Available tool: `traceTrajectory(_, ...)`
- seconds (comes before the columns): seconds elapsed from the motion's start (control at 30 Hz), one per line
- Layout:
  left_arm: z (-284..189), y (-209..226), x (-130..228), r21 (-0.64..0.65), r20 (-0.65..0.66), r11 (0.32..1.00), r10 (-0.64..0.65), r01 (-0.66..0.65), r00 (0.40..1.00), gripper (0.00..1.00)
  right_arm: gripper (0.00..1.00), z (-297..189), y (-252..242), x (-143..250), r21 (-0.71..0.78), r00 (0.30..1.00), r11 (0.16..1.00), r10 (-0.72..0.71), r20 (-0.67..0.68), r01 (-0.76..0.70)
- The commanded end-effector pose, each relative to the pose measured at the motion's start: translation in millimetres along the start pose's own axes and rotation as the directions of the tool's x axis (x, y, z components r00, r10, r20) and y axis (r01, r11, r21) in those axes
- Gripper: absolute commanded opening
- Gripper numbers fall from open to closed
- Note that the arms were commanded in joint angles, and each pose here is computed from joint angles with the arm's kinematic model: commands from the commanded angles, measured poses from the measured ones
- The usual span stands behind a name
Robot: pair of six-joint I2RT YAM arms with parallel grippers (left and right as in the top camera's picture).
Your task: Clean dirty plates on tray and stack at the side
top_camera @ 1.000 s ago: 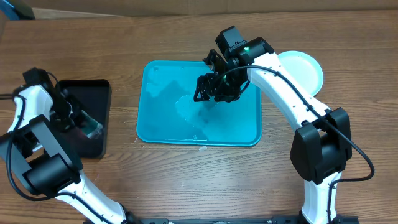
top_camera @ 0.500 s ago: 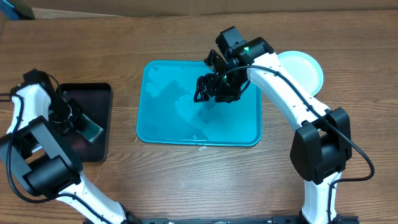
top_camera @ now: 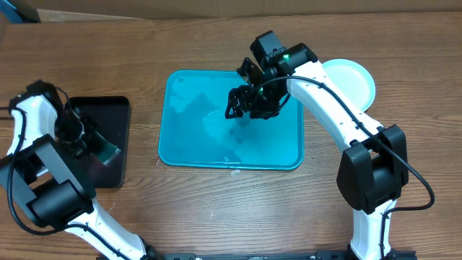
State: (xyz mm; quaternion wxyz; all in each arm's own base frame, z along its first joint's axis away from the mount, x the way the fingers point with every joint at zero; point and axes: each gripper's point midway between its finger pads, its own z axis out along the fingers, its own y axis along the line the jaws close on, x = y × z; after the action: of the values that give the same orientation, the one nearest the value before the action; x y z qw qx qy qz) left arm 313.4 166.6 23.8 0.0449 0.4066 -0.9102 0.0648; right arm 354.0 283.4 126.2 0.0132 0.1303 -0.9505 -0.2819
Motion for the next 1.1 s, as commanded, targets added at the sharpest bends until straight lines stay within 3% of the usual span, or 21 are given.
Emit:
traceTrajectory(0.0, 24, 7, 14, -0.01, -0.045, 1.0, -0.019, 0.019, 0.999, 0.04, 0.8, -9, 5, -2, -0.006, 1.0, 1.0, -0.016, 0.026, 0.016)
traceTrajectory(0.17, 47, 14, 9, -0.019, 0.007, 1.0, -0.015, 0.015, 1.0, 0.04, 0.8, -9, 5, -2, -0.006, 0.999, 1.0, -0.016, 0.027, 0.017)
traceTrajectory(0.33, 31, 12, -5, -0.028, 0.042, 0.999, -0.018, 0.019, 0.999, 0.04, 0.8, -9, 5, -3, -0.007, 0.999, 1.0, -0.018, 0.029, 0.018)
traceTrajectory(0.6, -65, -5, -22, -0.014, 0.08, 0.999, -0.028, 0.029, 0.996, 0.04, 0.84, -27, 18, -4, -0.034, 0.997, 0.998, -0.04, 0.068, 0.043)
traceTrajectory(0.87, -173, -17, -4, 0.067, 0.326, 0.998, -0.007, -0.016, 0.945, 0.04, 0.89, -82, 29, 9, 0.056, 0.98, 0.995, -0.088, 0.179, 0.079)
traceTrajectory(1.07, -235, -33, 45, 0.187, 0.438, 0.971, 0.056, -0.152, 0.897, 0.26, 0.89, -113, 34, 34, 0.093, 0.976, 0.993, -0.09, 0.197, 0.073)
